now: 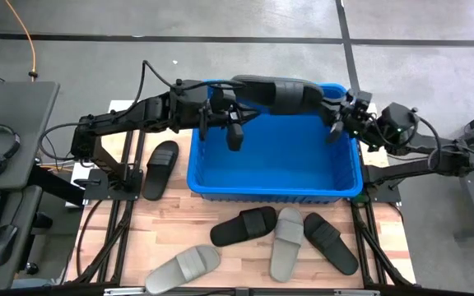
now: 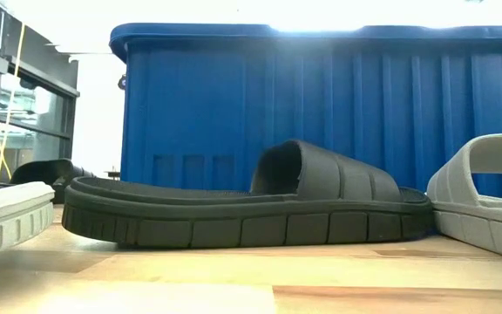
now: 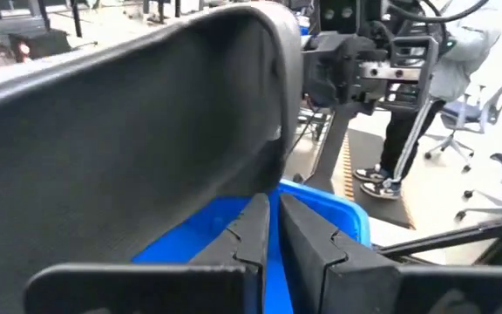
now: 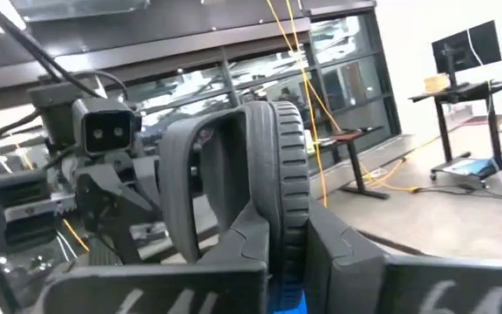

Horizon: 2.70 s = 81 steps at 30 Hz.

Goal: Pick and place slides into bin
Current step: Put the black slides into the blue bin

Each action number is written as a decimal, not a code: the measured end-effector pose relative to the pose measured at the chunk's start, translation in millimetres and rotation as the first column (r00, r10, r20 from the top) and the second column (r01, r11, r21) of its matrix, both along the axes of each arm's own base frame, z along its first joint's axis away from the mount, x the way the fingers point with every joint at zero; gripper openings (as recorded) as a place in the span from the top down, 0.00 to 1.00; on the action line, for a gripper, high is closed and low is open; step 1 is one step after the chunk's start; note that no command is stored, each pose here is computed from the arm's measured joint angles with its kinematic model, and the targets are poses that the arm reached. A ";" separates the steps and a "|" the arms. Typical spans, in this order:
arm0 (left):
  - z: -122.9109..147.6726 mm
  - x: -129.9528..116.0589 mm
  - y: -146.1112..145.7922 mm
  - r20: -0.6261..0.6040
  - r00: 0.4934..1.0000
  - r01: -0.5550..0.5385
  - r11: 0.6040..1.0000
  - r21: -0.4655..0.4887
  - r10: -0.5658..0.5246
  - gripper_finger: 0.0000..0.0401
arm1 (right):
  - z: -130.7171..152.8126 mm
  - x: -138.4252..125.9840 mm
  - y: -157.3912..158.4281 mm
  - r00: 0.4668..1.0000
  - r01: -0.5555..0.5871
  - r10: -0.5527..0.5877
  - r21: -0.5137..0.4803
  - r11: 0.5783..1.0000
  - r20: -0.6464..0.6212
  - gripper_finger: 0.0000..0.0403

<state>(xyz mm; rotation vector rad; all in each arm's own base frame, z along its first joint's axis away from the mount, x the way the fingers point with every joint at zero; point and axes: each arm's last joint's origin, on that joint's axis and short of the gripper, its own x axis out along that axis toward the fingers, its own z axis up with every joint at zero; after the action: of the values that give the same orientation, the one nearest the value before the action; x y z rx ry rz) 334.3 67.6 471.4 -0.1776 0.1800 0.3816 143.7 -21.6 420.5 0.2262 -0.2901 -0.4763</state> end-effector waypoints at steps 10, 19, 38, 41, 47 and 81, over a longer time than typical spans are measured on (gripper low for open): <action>15.3 -33.7 -3.5 -0.067 0.994 -0.076 0.993 0.091 0.082 0.66 | -13.7 -37.1 1.4 0.987 0.036 -0.031 0.035 0.999 -0.155 0.99; 24.6 -59.9 12.0 -0.210 0.976 -0.054 0.998 0.031 0.059 0.31 | 7.5 -42.6 3.5 0.937 -0.022 0.035 0.040 0.999 -0.348 0.99; -5.9 -27.4 26.9 -0.302 0.947 0.084 0.991 -0.105 -0.112 0.42 | 45.6 11.2 3.6 0.747 -0.163 0.150 0.040 0.986 -0.648 0.99; -6.3 -26.4 22.8 -0.313 0.940 0.112 0.990 -0.089 -0.134 0.39 | 43.5 20.8 3.3 0.726 -0.176 0.154 0.036 0.984 -0.670 0.99; -8.2 -26.3 19.0 -0.339 0.925 0.154 0.985 -0.080 -0.172 0.28 | 41.5 36.4 2.7 0.718 -0.204 0.165 0.023 0.979 -0.677 0.99; -56.3 14.9 23.8 -0.467 0.833 0.211 0.951 -0.226 -0.296 0.74 | 42.1 51.8 4.2 0.722 -0.295 0.232 0.013 0.956 -0.652 0.99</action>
<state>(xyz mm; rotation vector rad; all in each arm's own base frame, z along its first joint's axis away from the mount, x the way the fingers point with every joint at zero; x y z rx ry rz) 349.2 91.5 415.1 -0.2142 0.7431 0.1361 195.5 -17.4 462.6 -0.0021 0.4074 -0.2295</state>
